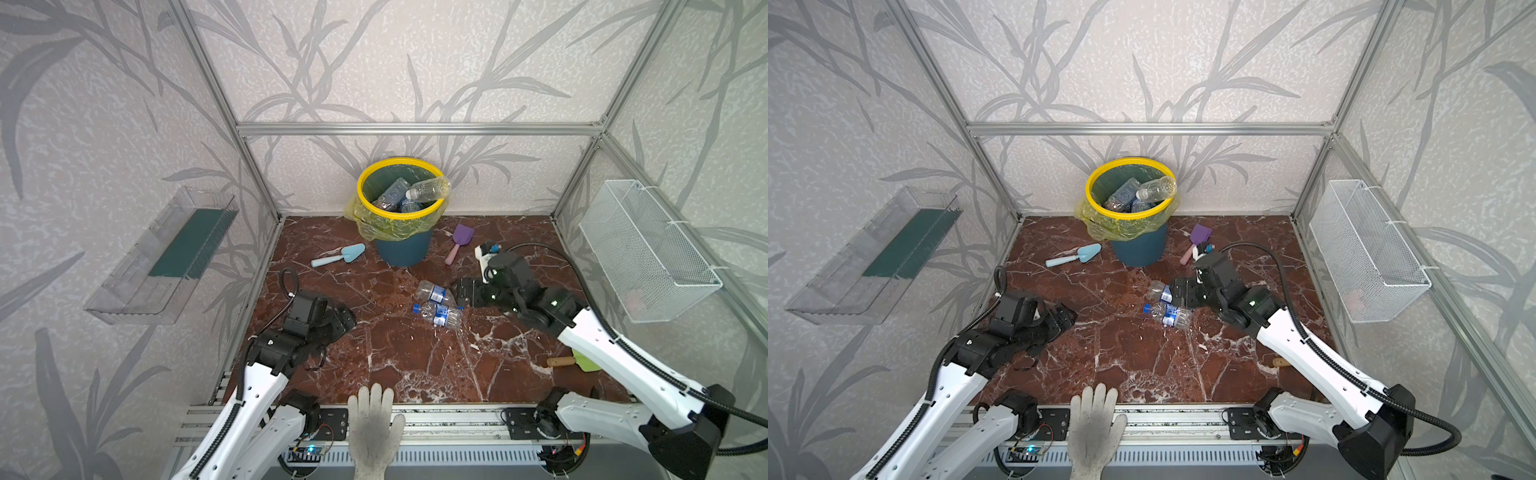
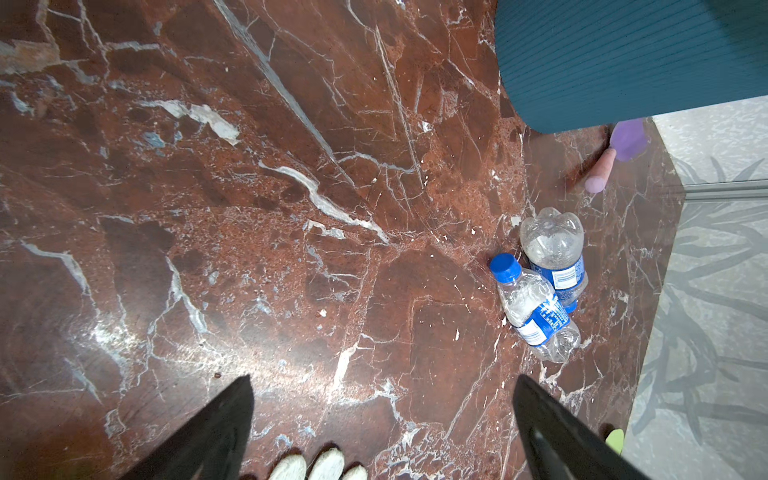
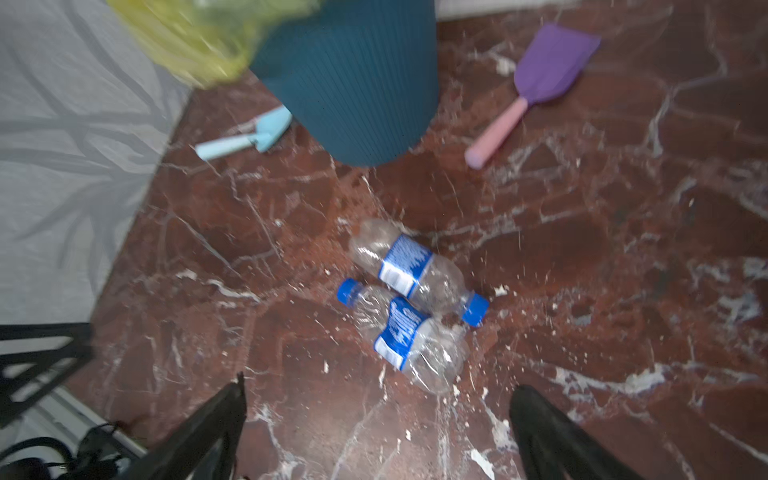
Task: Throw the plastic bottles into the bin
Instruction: 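Bring the right gripper back over the two blue-label bottles, then lower the right gripper onto the blue-cap bottle nearer the robot and grasp it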
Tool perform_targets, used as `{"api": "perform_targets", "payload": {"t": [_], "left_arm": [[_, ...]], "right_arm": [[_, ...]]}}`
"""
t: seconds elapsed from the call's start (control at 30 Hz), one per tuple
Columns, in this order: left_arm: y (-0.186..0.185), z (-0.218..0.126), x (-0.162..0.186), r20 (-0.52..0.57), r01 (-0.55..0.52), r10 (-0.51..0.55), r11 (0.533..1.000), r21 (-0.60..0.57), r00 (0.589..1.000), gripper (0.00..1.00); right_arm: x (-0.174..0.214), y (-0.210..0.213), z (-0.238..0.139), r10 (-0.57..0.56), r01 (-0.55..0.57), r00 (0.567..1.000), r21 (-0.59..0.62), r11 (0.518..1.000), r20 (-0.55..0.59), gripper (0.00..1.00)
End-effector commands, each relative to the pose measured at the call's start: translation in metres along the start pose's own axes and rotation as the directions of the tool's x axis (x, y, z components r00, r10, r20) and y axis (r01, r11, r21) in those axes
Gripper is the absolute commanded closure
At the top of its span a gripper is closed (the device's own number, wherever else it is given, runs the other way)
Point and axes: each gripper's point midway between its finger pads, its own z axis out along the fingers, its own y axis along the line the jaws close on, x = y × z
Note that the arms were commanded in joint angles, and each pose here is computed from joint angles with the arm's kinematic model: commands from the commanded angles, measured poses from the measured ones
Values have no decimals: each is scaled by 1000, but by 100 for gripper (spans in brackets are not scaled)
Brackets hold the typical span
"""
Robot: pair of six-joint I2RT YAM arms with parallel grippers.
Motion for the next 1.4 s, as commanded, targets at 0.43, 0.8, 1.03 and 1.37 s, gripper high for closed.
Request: {"api": "perform_targets", "payload": {"t": [0.43, 0.8, 1.03, 1.37], "left_arm": [[4, -1, 0, 9, 23, -23, 1000, -8, 1000, 3], [6, 3, 1, 3, 25, -24, 1000, -14, 1000, 3], [6, 5, 2, -3, 24, -24, 1000, -16, 1000, 3], [6, 7, 3, -5, 26, -26, 1000, -14, 1000, 3]], "right_arm": [[15, -19, 27, 70, -72, 997, -56, 996, -28, 1], [21, -22, 48, -12, 7, 995, -47, 999, -99, 13], [31, -20, 66, -42, 32, 986, -62, 998, -163, 16], [40, -2, 99, -193, 167, 947, -120, 979, -258, 14]]}}
